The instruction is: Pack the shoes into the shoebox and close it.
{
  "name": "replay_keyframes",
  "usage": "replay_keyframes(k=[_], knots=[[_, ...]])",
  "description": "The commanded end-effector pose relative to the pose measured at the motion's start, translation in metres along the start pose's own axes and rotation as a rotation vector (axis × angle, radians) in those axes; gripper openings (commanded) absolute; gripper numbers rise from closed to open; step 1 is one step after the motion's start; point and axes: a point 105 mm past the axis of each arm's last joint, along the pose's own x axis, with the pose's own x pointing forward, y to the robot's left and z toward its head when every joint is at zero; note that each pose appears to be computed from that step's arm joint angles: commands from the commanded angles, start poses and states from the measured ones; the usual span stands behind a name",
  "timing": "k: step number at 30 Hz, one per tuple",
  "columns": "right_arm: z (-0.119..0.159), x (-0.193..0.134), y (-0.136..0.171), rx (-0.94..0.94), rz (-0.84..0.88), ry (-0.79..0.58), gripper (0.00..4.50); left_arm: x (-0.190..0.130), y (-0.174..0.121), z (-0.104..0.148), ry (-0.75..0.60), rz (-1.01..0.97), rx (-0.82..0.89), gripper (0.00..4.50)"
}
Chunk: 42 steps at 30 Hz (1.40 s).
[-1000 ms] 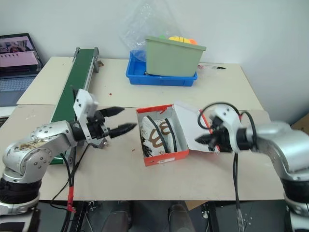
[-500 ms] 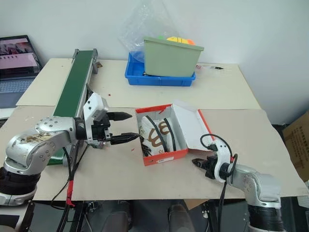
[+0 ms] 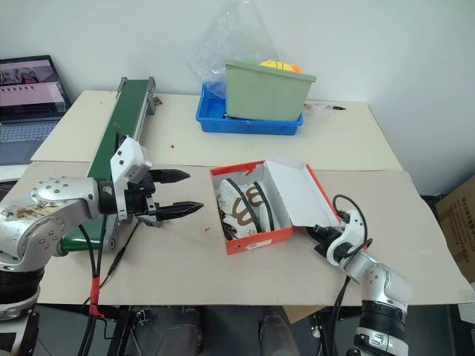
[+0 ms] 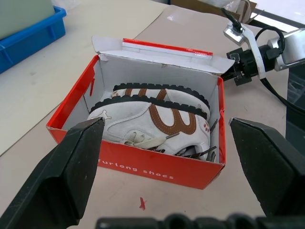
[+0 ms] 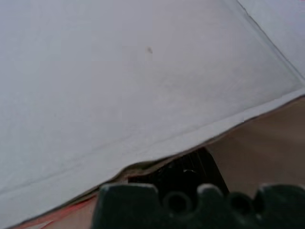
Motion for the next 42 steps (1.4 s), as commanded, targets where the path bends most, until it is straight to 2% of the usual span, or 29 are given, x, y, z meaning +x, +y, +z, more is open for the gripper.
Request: replay_keyframes(k=[1, 6, 9, 12, 16, 22, 26, 29, 31, 33, 35, 42], knots=[[0.06, -0.015, 0.036, -0.024, 0.12, -0.195, 0.04, 0.0, 0.0, 0.01, -0.025, -0.007, 0.041, 4.5], [0.091, -0.033, 0.083, 0.031, 0.33, -0.308, 0.04, 0.007, -0.001, 0.012, -0.033, -0.035, 0.047, 4.5], [0.096, -0.043, 0.11, 0.014, 0.441, -0.317, 0.04, 0.008, 0.0, 0.012, -0.035, -0.037, 0.047, 4.5], [0.084, -0.051, 0.143, -0.082, 0.569, -0.248, 0.04, 0.009, 0.002, 0.012, -0.039, -0.031, 0.047, 4.5], [0.05, -0.058, 0.173, -0.223, 0.707, -0.074, 0.04, 0.008, 0.002, 0.01, -0.037, -0.023, 0.046, 4.5], [-0.009, -0.002, 0.165, -0.249, 0.515, 0.161, 0.04, 0.002, 0.001, 0.007, -0.04, 0.022, 0.034, 4.5], [-0.034, 0.025, 0.165, -0.312, 0.472, 0.235, 0.04, -0.004, -0.004, 0.004, -0.047, 0.056, 0.018, 4.5], [-0.051, 0.044, 0.143, -0.595, 0.353, 0.305, 0.04, -0.009, -0.006, 0.002, -0.045, 0.09, 0.013, 4.5], [-0.065, 0.052, 0.118, -0.886, 0.273, 0.394, 0.04, -0.013, -0.007, 0.0, -0.046, 0.118, 0.008, 4.5], [-0.071, 0.054, 0.103, -1.014, 0.254, 0.46, 0.04, -0.016, -0.007, 0.0, -0.05, 0.143, 0.002, 4.5], [-0.064, 0.058, 0.113, -1.028, 0.301, 0.434, 0.04, -0.018, -0.007, -0.001, -0.051, 0.161, -0.003, 4.5], [-0.008, 0.078, 0.191, -0.907, 0.465, 0.214, 0.04, -0.021, -0.007, -0.004, -0.062, 0.218, -0.018, 4.5]])
